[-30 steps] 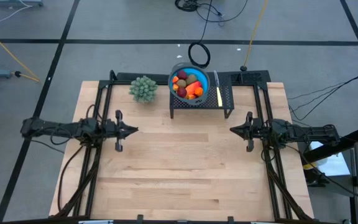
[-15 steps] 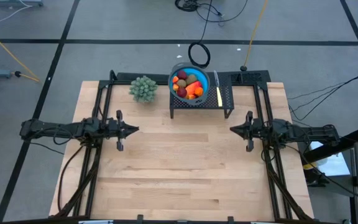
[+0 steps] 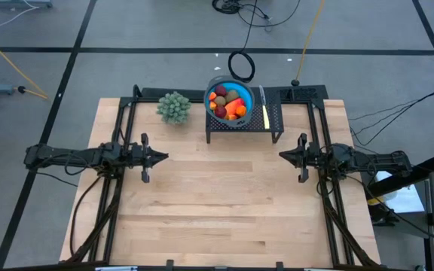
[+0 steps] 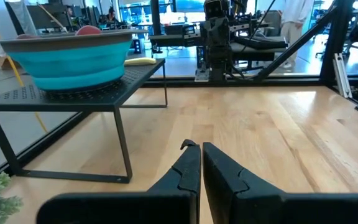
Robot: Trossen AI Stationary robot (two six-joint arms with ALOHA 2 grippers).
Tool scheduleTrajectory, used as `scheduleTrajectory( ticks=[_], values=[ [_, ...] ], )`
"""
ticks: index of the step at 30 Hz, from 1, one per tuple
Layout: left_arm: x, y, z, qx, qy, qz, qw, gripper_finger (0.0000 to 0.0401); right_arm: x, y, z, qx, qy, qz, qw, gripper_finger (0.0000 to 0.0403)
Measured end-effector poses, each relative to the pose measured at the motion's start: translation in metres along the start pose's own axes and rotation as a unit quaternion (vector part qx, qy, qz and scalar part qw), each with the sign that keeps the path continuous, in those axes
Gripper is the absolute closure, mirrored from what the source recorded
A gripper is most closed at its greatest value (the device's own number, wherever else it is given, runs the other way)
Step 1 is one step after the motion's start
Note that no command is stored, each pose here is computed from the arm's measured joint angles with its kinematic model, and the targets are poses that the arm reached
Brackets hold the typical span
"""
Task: Pick & Place Fruit
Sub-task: Return to Home Position
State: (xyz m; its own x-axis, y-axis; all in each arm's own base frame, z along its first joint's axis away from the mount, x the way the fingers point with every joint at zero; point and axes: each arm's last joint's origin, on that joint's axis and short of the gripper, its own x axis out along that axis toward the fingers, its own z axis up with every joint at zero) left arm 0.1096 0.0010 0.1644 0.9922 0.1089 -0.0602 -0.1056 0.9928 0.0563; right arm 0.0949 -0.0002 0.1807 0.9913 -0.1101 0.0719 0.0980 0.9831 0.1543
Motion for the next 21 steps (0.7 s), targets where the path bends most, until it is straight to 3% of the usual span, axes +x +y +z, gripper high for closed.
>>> scheduleTrajectory(
  ticks=[21],
  values=[
    [0.0000, 0.0000, 0.0000, -0.001, 0.000, 0.000, 1.000, 0.0382, -0.0002, 0.0002, 0.0017, 0.001, -0.004, 0.001, 1.000, 0.0399]
  ],
)
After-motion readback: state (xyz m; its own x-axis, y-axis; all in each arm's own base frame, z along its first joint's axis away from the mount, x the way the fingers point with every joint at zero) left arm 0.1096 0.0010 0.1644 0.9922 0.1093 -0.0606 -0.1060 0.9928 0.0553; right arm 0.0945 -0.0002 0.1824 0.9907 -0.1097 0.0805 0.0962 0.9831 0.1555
